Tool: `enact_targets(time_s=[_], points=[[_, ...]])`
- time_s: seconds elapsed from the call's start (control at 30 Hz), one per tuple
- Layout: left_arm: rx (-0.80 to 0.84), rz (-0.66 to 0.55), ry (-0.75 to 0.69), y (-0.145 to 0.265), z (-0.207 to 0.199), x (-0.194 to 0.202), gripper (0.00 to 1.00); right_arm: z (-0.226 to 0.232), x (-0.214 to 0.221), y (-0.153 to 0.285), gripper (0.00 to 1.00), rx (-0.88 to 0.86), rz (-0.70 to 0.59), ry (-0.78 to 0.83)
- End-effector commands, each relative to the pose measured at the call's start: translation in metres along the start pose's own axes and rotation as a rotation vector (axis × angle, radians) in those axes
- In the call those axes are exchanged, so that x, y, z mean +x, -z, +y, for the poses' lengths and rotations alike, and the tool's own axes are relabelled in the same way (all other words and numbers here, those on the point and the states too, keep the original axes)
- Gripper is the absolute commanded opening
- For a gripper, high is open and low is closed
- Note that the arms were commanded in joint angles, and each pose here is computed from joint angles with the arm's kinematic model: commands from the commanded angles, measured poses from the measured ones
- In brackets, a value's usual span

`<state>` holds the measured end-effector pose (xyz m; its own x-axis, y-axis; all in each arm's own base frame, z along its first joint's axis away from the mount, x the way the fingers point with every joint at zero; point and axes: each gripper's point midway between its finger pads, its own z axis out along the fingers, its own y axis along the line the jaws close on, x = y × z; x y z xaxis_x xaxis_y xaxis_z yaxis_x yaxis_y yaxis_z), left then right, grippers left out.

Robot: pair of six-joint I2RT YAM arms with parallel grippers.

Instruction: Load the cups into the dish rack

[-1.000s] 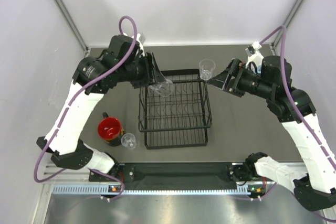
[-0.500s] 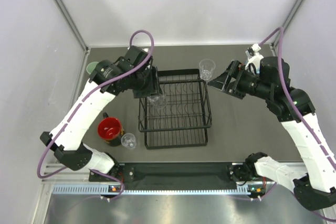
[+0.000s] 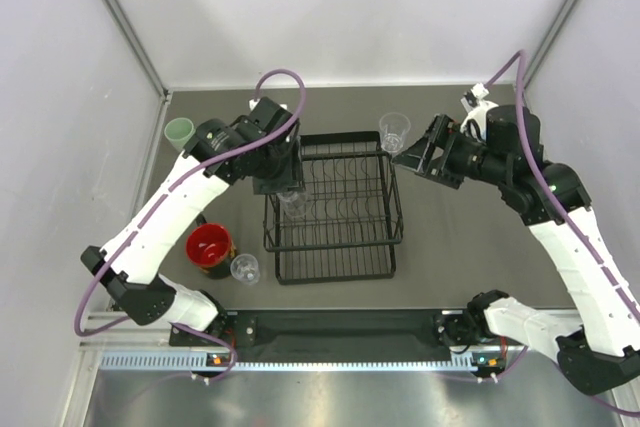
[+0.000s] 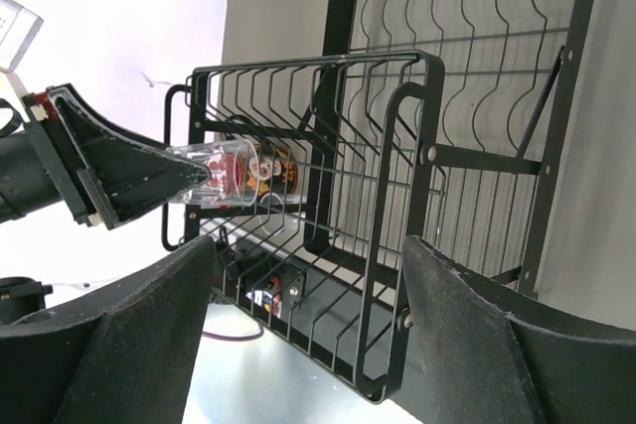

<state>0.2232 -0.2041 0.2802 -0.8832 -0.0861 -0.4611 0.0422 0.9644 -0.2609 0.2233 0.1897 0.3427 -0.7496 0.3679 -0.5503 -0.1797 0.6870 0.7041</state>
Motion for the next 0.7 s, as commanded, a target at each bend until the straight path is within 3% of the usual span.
enact_targets(time_s=[0.0,0.23,0.57,0.6,0.67], points=[[-0.120,0.109,-0.037,0.006,0.031,0.029,0.00,0.001,-0.002,-0.002,0.75,-0.003,-0.007,0.014],[-0.144,0.136,-0.049,-0.002,0.033,0.033,0.04,0.000,0.000,-0.004,0.75,0.001,0.002,0.016],[-0.158,0.155,-0.054,-0.006,0.036,0.038,0.46,-0.003,0.002,-0.004,0.75,0.003,0.000,0.011],[-0.150,0.145,-0.054,-0.004,0.034,0.036,0.54,-0.002,0.002,-0.003,0.75,0.000,-0.002,0.012],[-0.145,0.132,-0.056,-0.002,0.033,0.032,0.58,-0.002,0.003,-0.003,0.75,-0.002,0.000,0.012]])
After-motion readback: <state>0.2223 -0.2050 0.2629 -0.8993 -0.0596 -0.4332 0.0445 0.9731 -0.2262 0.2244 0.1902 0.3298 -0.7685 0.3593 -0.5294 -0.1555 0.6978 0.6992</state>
